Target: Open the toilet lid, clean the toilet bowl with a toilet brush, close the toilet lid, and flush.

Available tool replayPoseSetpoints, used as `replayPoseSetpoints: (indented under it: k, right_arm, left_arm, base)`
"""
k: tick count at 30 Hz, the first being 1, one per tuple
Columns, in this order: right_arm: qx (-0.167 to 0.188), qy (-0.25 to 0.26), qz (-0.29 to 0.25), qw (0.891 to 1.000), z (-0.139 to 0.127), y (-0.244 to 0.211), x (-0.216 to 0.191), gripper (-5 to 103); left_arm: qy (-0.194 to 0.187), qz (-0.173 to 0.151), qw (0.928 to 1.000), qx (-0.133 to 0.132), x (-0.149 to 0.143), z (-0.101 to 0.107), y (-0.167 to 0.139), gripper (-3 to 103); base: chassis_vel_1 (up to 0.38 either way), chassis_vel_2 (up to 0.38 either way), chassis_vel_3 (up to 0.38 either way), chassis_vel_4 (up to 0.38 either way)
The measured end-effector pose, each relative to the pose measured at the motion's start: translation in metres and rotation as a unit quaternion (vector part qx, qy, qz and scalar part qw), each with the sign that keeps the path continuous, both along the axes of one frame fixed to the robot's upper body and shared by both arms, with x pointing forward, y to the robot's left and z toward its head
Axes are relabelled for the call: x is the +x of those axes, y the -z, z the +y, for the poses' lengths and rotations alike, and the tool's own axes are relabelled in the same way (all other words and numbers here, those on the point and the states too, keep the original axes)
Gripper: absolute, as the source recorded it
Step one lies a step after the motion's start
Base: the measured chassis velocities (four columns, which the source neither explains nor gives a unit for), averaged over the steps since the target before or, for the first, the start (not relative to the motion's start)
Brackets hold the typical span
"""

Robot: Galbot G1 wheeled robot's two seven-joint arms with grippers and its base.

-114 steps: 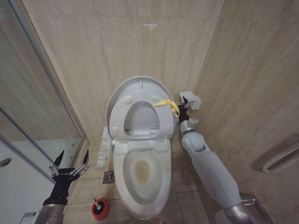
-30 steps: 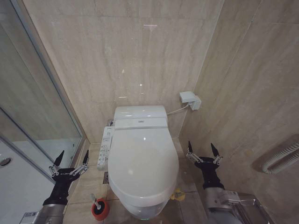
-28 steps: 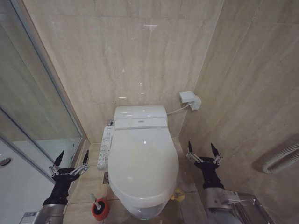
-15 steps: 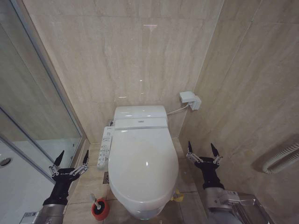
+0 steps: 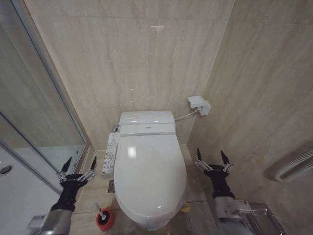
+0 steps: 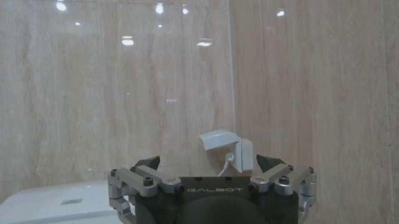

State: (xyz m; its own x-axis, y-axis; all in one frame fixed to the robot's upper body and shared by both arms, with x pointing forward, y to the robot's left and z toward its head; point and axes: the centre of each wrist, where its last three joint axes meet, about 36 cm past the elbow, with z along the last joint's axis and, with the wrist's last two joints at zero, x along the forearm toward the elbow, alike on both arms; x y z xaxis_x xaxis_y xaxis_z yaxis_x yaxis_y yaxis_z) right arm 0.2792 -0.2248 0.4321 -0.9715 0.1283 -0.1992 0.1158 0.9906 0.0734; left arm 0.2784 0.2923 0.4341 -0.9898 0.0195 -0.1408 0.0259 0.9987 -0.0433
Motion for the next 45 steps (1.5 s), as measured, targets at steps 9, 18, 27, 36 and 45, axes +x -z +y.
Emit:
replayPoseSetpoints:
  k: [9,18,27,36,45]
  right_arm:
    - [0.000,0.000,0.000,1.000,0.000,0.000,0.000,100]
    - [0.000,0.000,0.000,1.000,0.000,0.000,0.000,100]
    - [0.000,0.000,0.000,1.000,0.000,0.000,0.000,100]
    - [0.000,0.000,0.000,1.000,0.000,0.000,0.000,100]
    - [0.000,0.000,0.000,1.000,0.000,0.000,0.000,100]
  left_arm:
    - [0.019,0.061,0.9979,-0.010,0.025,-0.025,-0.014,100]
    - [0.035,0.102,0.9941,-0.010,0.043,-0.042,-0.027,100]
    - [0.032,0.095,0.9950,-0.006,0.044,-0.041,-0.028,100]
    - [-0.024,-0.033,0.9980,0.048,0.048,0.001,-0.024,100]
    - [-0.057,-0.087,0.9916,0.077,0.039,0.030,-0.017,100]
  base:
    - [0.000,0.000,0.000,0.000]
    - [0.000,0.000,0.000,0.000]
    - [0.000,0.000,0.000,0.000]
    - [0.000,0.000,0.000,0.000]
    - [0.000,0.000,0.000,0.000]
